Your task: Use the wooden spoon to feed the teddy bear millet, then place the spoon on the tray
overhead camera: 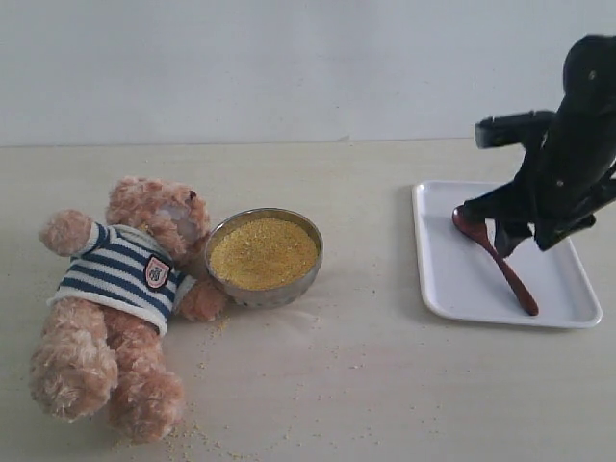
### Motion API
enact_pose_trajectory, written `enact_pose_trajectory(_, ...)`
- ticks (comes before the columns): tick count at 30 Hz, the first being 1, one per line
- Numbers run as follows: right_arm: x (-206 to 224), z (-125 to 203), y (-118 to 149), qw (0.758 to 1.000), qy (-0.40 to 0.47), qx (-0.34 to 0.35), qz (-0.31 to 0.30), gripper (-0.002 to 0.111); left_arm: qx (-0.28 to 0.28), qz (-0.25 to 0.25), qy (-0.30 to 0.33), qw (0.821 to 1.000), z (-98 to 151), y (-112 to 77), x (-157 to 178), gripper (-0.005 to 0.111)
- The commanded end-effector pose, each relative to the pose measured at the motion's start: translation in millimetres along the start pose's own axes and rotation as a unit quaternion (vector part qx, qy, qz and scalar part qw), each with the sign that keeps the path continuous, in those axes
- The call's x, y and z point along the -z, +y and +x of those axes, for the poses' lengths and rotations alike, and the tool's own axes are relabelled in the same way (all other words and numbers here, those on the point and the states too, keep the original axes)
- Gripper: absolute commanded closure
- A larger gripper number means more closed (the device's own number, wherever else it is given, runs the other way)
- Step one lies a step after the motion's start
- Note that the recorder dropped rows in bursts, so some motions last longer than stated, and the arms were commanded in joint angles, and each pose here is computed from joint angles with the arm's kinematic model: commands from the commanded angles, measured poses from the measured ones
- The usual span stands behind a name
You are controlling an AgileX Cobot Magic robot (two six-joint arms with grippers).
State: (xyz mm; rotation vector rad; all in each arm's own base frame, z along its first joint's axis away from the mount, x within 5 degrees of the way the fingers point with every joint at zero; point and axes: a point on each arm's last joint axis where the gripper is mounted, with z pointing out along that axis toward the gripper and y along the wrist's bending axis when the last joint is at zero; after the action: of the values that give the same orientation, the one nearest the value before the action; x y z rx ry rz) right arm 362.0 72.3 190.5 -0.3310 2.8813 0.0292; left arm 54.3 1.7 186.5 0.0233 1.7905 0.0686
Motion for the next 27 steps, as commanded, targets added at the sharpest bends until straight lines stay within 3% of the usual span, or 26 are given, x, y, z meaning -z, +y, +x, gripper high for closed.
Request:
enact_pose_trajectory(1, 85, 7, -4, 0.995, -0.097, -0.02, 0.013, 0.065, 0.002, -0.001, -0.007, 1.0, 0, 0.1, 0, 0.102)
enact_pose_trajectory(3, 122, 18, -8, 0.978, -0.196, -0.056, 0.032, 0.098, 0.002, -0.001, -0.007, 1.0, 0, 0.1, 0, 0.102)
enact_pose_trajectory(4, 135, 24, -9, 0.964, -0.252, -0.085, 0.029, 0.107, 0.002, -0.001, -0.007, 1.0, 0, 0.1, 0, 0.102)
enact_pose_trajectory(8, 172, 62, -5, 0.902, -0.422, -0.088, 0.005, 0.107, 0.002, -0.001, -0.007, 1.0, 0, 0.1, 0, 0.102)
enact_pose_trajectory(12, 192, 115, 0, 0.84, -0.542, -0.003, 0.029, 0.107, 0.002, -0.001, -0.007, 1.0, 0, 0.1, 0, 0.102)
enact_pose_trajectory(15, 211, 153, 3, 0.798, -0.6, 0.027, 0.044, 0.107, 0.002, -0.001, -0.007, 1.0, 0, 0.1, 0, 0.102)
enact_pose_trajectory(21, 253, 219, 5, 0.726, -0.686, 0.003, 0.042, 0.107, 0.002, -0.001, -0.007, 1.0, 0, 0.1, 0, 0.102)
enact_pose_trajectory(24, 262, 242, 4, 0.712, -0.701, -0.015, 0.038, 0.107, 0.002, -0.001, -0.007, 1.0, 0, 0.1, 0, 0.102)
enact_pose_trajectory(27, 258, 258, 2, 0.73, -0.677, -0.092, -0.017, 0.107, 0.002, -0.001, -0.007, 1.0, 0, 0.1, 0, 0.102)
